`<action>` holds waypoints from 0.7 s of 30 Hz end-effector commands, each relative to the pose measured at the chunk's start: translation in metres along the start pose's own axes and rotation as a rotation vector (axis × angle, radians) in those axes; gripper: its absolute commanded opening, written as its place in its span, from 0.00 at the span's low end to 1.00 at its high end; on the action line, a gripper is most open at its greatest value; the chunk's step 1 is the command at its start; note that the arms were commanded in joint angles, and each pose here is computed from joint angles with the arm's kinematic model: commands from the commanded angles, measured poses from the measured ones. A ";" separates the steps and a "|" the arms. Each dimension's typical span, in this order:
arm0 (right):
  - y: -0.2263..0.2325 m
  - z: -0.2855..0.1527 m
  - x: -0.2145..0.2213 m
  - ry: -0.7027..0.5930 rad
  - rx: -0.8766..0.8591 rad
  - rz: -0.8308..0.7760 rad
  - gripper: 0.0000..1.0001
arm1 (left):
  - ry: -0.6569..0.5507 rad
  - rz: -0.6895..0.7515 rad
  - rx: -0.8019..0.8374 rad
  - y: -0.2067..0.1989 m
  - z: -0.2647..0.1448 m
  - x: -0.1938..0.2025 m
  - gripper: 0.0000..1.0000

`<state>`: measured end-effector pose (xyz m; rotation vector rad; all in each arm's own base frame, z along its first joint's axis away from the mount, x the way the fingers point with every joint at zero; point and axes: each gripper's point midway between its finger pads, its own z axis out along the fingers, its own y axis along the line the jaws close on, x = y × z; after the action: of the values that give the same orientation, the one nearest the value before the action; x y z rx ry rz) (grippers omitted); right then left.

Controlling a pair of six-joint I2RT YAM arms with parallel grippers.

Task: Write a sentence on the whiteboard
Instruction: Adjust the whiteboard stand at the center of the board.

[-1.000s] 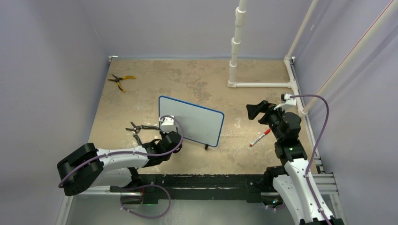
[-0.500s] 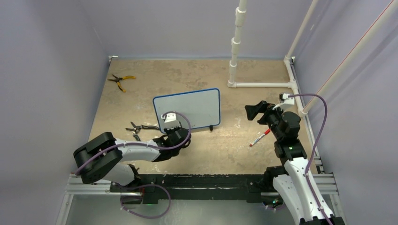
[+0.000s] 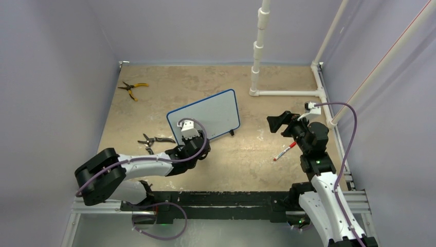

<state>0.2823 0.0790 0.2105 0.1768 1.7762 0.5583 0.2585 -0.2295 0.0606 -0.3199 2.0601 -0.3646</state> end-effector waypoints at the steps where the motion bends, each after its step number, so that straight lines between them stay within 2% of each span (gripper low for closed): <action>1: 0.018 -0.002 -0.027 -0.065 -0.061 -0.036 0.99 | 0.027 -0.002 0.118 -0.025 -0.020 -0.014 0.43; 7: 0.018 -0.002 -0.026 -0.062 -0.064 -0.048 0.99 | 0.084 0.084 0.234 -0.033 -0.054 -0.027 0.59; 11: 0.019 -0.002 -0.026 -0.062 -0.066 -0.052 0.99 | 0.095 0.170 0.190 -0.019 -0.077 -0.050 0.69; 21: 0.023 -0.003 -0.027 -0.063 -0.089 -0.060 0.99 | -0.029 0.234 0.024 0.004 -0.117 -0.137 0.91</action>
<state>0.2809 0.0825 0.2108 0.1369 1.7777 0.5657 0.2229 -0.1986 0.2115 -0.0744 2.0336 -0.4315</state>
